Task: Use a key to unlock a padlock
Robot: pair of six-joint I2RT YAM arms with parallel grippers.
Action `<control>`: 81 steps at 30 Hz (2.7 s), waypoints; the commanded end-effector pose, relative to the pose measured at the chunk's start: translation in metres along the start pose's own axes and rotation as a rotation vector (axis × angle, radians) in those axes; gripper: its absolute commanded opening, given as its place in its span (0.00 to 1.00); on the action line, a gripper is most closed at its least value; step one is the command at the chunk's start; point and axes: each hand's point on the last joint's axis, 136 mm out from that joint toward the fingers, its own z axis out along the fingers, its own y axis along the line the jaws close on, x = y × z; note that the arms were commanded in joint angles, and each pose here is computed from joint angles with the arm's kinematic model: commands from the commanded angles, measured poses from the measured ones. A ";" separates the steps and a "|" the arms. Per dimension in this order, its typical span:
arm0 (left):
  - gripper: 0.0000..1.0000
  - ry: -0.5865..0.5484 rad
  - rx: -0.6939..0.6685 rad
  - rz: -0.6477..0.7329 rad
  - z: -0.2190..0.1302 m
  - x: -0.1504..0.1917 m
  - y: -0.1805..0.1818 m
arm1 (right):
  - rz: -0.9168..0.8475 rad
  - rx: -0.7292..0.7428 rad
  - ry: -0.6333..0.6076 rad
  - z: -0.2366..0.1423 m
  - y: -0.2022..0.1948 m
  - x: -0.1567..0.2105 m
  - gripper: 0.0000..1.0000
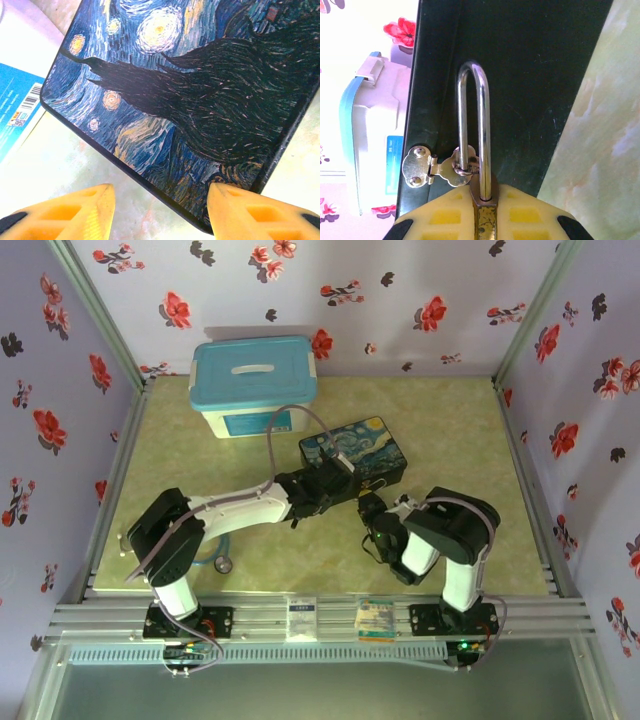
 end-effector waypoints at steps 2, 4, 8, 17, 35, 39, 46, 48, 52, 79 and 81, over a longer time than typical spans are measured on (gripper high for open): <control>0.62 0.315 0.099 0.129 -0.007 0.091 -0.004 | -0.022 0.153 -0.015 -0.005 -0.048 -0.012 0.00; 0.66 0.174 0.149 0.035 -0.025 0.049 0.002 | -0.007 0.198 0.011 -0.008 -0.066 -0.008 0.00; 0.71 -0.107 0.277 -0.107 -0.058 -0.045 0.017 | -0.035 0.203 0.054 -0.007 -0.068 0.000 0.00; 0.65 -0.130 0.274 -0.118 0.024 -0.117 -0.004 | -0.057 0.217 0.142 -0.001 -0.077 0.024 0.00; 0.48 0.063 0.259 -0.159 0.086 -0.009 -0.029 | 0.175 0.180 0.013 0.002 -0.060 0.006 0.00; 0.46 0.103 0.251 -0.155 0.090 0.012 -0.032 | 0.294 0.159 -0.061 0.007 -0.056 0.004 0.00; 0.45 0.125 0.227 -0.121 0.096 0.028 -0.033 | 0.231 0.115 -0.124 -0.006 -0.039 -0.017 0.00; 0.43 0.132 0.219 -0.117 0.097 0.031 -0.031 | 0.231 0.113 -0.145 -0.012 -0.039 -0.025 0.00; 0.43 0.147 0.203 -0.128 0.098 0.039 -0.030 | 0.239 0.127 -0.201 -0.023 -0.046 -0.044 0.00; 0.41 0.223 0.100 -0.082 0.106 0.067 -0.012 | -0.110 0.294 0.316 -0.052 -0.014 -0.054 0.00; 0.42 0.213 0.085 -0.091 0.102 0.062 -0.004 | -0.094 0.290 0.437 -0.058 -0.011 -0.050 0.00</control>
